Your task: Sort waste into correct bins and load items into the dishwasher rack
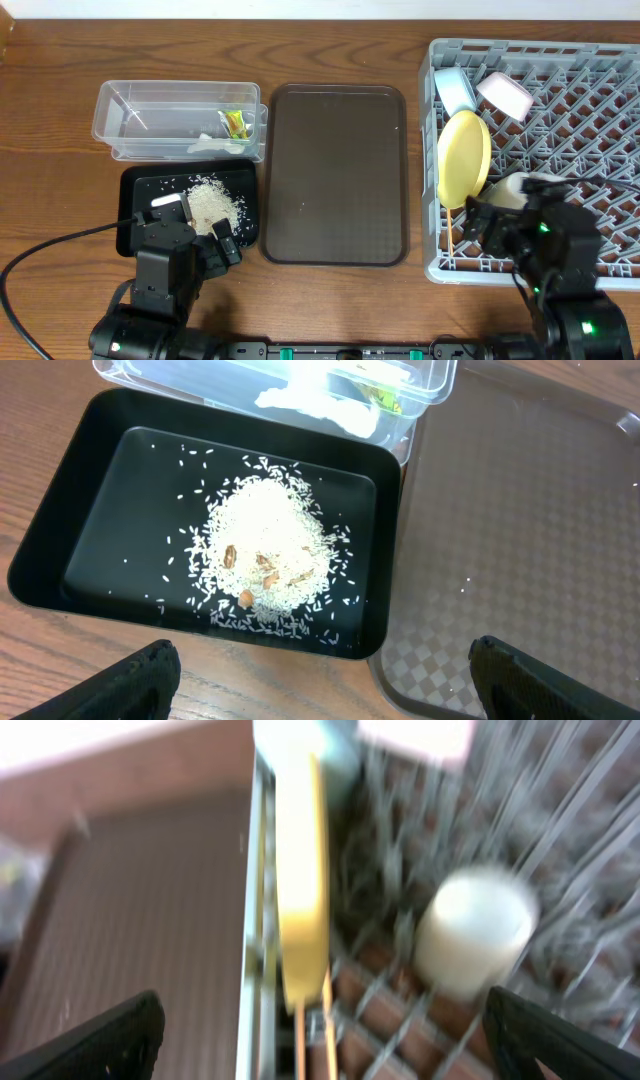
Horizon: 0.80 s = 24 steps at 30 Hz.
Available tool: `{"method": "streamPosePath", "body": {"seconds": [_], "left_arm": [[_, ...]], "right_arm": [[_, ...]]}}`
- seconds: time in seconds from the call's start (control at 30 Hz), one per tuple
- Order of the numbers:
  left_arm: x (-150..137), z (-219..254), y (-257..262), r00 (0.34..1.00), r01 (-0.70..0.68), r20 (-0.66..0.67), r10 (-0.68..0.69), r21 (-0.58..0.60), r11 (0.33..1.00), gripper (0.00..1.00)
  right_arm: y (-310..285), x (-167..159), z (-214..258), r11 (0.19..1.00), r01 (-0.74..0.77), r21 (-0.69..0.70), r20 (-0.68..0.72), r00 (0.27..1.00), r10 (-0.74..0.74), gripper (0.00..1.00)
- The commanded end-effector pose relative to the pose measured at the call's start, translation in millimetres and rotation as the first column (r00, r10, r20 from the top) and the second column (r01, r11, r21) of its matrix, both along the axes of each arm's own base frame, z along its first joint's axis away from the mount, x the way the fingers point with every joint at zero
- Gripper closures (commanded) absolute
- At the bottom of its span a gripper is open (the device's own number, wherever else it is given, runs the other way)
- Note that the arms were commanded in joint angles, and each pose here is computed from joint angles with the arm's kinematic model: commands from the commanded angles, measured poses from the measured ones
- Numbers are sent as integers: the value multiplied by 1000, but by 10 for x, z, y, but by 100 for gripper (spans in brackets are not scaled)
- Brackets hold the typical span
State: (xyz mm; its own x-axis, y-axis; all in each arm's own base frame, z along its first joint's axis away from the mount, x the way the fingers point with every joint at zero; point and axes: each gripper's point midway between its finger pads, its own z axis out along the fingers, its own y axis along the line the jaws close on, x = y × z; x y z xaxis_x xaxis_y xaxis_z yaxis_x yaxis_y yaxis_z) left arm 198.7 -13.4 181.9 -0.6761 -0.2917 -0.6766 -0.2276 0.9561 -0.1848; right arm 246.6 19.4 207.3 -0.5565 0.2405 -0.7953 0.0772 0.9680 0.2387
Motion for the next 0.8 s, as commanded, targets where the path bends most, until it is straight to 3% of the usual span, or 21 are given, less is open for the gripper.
{"method": "streamPosePath", "body": {"seconds": [0.0,0.27,0.53,0.63,0.77], "left_arm": [[-5,-21,21,1000,-14,-3,14,6,1000,5],[-5,-21,21,1000,-14,-3,14,6,1000,5],[-5,-21,21,1000,-13,-3,13,6,1000,5],[-5,-21,21,1000,-14,-3,14,6,1000,5],[-5,-21,21,1000,-14,-3,14,6,1000,5]], "right_arm": [[-114,3,137,998,13,-64,123,992,-5,1],[-215,-30,170,996,73,-55,424,905,-43,1],[-189,-32,-72,997,68,-40,606,795,-30,1],[-167,-5,-129,995,57,-84,625,780,8,1],[-85,-1,-306,977,4,-213,564,817,119,1]]}}
